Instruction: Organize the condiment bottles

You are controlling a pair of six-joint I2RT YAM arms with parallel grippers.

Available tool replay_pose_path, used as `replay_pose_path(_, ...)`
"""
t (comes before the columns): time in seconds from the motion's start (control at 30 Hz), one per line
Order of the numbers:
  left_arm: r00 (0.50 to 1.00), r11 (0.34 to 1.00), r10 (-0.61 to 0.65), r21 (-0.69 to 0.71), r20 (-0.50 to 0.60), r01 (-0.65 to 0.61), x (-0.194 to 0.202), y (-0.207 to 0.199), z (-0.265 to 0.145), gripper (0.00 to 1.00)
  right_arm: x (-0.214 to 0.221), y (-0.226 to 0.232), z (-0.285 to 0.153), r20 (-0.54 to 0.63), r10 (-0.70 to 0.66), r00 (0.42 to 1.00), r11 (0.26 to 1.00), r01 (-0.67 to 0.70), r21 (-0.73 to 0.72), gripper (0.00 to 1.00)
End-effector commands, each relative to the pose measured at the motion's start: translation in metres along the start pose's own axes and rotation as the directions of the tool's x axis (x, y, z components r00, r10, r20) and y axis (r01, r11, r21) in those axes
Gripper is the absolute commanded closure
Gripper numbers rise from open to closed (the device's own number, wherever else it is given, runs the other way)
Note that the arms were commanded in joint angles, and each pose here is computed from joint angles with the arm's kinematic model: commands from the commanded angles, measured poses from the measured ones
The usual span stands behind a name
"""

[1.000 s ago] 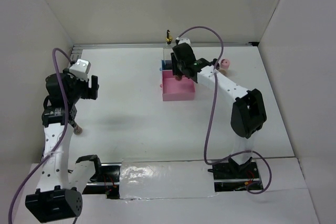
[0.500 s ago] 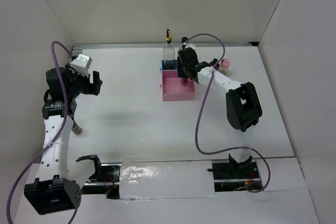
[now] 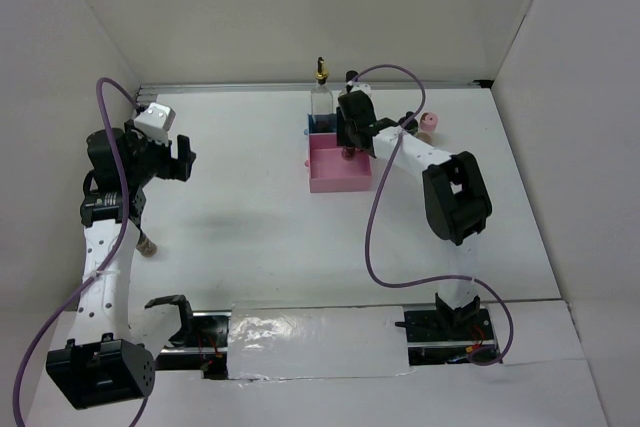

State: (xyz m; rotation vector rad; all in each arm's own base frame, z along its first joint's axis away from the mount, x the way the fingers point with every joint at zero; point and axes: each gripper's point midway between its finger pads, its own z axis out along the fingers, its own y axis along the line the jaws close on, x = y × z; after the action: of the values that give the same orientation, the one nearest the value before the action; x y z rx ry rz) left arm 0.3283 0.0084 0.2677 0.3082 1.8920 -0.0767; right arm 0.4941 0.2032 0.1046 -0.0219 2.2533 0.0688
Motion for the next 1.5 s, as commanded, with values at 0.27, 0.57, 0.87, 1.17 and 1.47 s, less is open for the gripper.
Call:
replay_pose_path(0.27, 0.996, 0.999, 0.043, -0.008, 0.075, -0.043, -0.025, 0.003, -0.007, 0.10, -0.032, 0.008, -0.015, 0.076, -0.007, 0.997, 0.999, 0.009, -0.032, 0.00)
replay_pose_path(0.57, 0.919, 0.965, 0.048, -0.218, -0.391, -0.144, 0.022, 0.069, -0.042, 0.01, -0.044, 0.014, -0.061, 0.057, -0.024, 0.998, 0.995, 0.029, -0.093, 0.00)
replay_pose_path(0.87, 0.672, 0.929, -0.351, -0.335, -0.652, 0.160, 0.115, 0.065, -0.109, 0.01, -0.019, 0.027, -0.081, -0.022, -0.054, 0.998, 0.989, 0.051, -0.137, 0.00)
replay_pose_path(1.17, 0.556, 0.828, -0.561, -0.432, -0.613, 0.359, 0.157, 0.065, -0.102, 0.01, -0.005, 0.067, -0.099, -0.025, -0.180, 0.983, 0.962, 0.170, -0.214, 0.00)
replay_pose_path(1.47, 0.507, 0.806, -0.592, -0.480, -0.627, 0.347, 0.202, 0.075, -0.102, 0.01, 0.011, 0.075, -0.116, -0.016, -0.206, 0.978, 0.952, 0.197, -0.233, 0.00)
